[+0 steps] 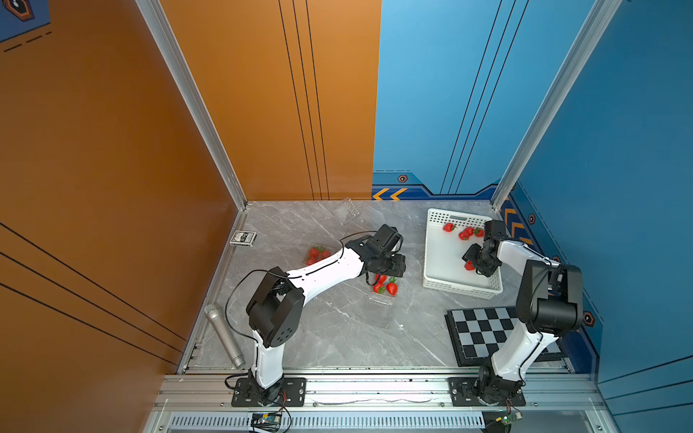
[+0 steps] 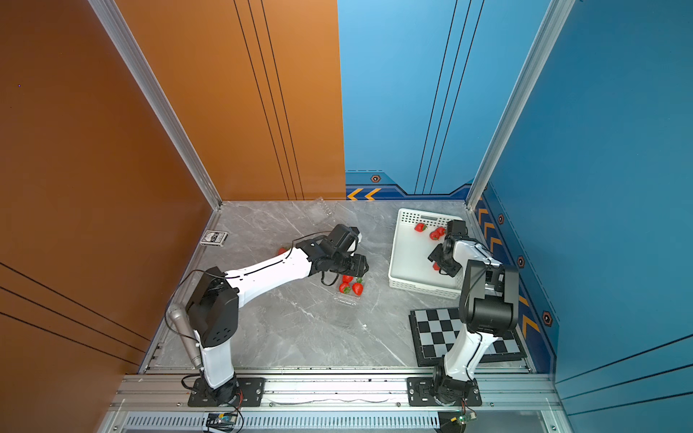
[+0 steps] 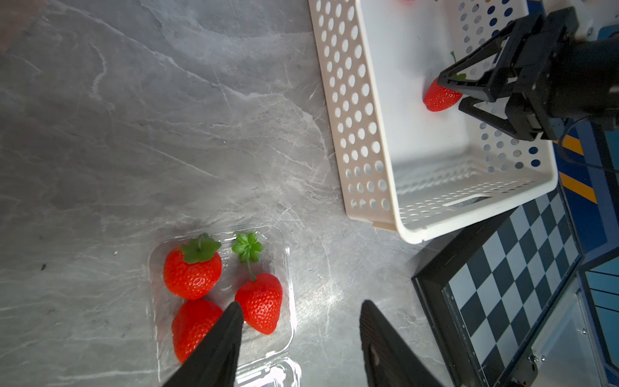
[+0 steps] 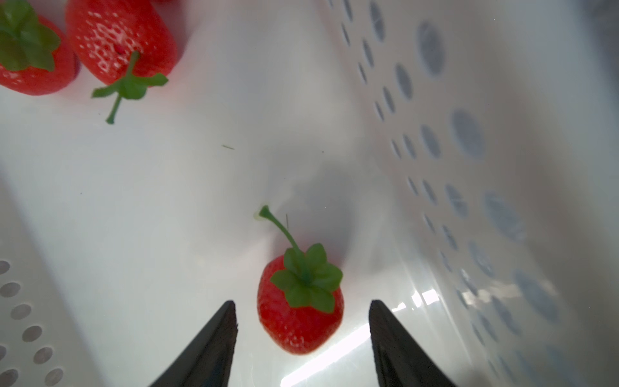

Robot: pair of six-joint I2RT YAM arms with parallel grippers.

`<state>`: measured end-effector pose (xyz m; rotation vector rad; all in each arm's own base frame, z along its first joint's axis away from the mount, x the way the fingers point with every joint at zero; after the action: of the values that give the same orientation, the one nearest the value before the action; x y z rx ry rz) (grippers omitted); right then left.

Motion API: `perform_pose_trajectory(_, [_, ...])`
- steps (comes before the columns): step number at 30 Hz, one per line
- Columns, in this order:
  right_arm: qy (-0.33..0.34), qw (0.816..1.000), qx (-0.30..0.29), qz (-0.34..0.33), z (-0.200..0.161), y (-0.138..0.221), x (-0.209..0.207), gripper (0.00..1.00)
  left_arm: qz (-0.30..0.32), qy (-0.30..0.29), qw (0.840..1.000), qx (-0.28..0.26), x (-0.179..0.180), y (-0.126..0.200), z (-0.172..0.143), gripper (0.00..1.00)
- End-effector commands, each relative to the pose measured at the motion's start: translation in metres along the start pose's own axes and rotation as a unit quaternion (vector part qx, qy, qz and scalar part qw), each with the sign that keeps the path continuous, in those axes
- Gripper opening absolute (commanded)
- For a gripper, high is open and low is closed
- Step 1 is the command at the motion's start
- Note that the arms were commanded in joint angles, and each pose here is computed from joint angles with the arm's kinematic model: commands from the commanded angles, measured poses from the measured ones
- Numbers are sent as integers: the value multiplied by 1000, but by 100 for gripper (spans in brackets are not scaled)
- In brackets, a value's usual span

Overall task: Pack strawberries into containers
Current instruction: Pick up the strawberry from the basket.

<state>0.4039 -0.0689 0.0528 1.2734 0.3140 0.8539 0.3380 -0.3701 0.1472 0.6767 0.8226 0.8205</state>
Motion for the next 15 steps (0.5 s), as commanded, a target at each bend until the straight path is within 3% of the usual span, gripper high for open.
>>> perform_pose_trajectory(1, [-12,1000,-5,19,11,-1,10,64,9,0,1000,6,7,9,-3,58])
perform_pose_trajectory(15, [-5,1000,25,11,-6,-18,3,55,26,18,999,-9,28,28,-2,58])
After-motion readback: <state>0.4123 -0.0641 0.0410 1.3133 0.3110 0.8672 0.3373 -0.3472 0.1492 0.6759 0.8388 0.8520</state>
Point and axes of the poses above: each gripper's point midway between its finger pads, its own y axis back along the fingers, its own x axis along the line the jaws close on, z = x × y, the point moved 1 cm from there along y, back along the fingers, and after that the axes turned 4 degrees about -y, right-handed, at the moved point
